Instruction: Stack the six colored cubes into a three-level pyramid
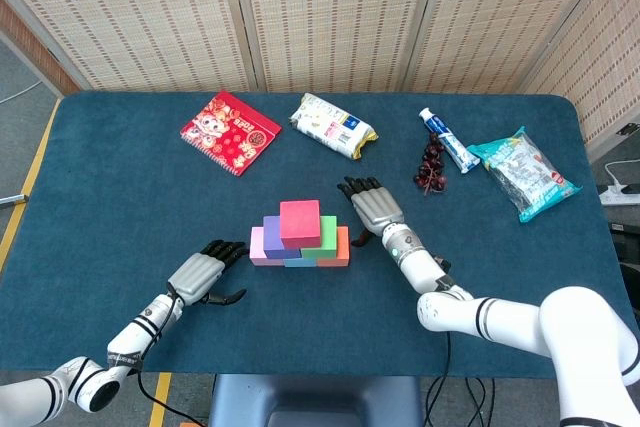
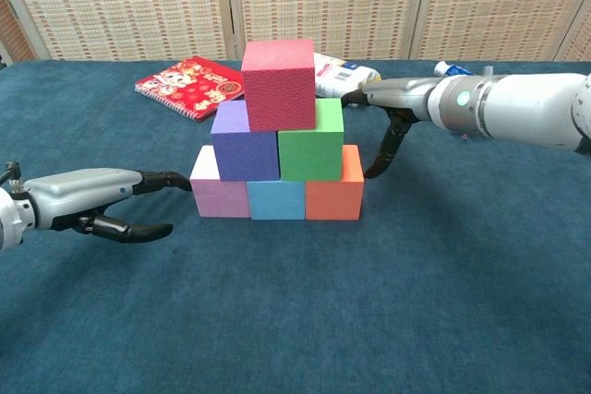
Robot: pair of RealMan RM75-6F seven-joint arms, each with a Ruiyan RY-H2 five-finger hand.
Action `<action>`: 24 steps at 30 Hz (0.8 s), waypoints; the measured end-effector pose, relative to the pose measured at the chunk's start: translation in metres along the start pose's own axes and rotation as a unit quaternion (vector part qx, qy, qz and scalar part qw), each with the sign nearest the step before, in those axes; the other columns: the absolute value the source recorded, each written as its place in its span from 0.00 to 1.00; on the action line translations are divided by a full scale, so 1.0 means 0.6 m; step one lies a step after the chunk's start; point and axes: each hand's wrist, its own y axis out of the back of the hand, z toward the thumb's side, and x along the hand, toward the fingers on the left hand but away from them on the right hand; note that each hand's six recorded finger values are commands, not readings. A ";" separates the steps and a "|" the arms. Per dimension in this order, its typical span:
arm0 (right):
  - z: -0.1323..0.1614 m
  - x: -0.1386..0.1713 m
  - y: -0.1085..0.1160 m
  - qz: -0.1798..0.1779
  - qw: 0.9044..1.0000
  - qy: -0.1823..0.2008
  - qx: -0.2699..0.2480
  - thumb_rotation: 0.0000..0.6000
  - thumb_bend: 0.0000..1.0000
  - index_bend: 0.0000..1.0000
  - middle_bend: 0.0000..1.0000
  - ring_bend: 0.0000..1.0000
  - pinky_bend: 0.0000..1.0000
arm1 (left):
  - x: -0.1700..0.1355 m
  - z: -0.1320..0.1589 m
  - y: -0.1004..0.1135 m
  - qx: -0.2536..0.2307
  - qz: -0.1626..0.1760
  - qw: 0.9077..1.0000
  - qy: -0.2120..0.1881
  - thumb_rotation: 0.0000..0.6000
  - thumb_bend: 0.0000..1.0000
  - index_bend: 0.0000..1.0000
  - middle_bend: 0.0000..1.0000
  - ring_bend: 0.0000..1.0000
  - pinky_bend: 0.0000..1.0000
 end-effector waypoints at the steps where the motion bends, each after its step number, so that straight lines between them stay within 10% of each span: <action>1: 0.000 0.000 0.000 0.000 1.000 0.000 0.000 1.00 0.09 0.00 0.00 0.00 0.03 | 0.001 0.000 0.000 -0.001 -0.001 1.000 0.000 0.22 0.31 0.07 0.00 0.00 0.00; 24: 0.023 -0.016 0.002 -0.009 1.000 0.007 0.005 1.00 0.09 0.00 0.00 0.00 0.03 | 0.031 0.011 0.004 0.008 -0.002 1.000 -0.011 0.21 0.31 0.07 0.00 0.00 0.00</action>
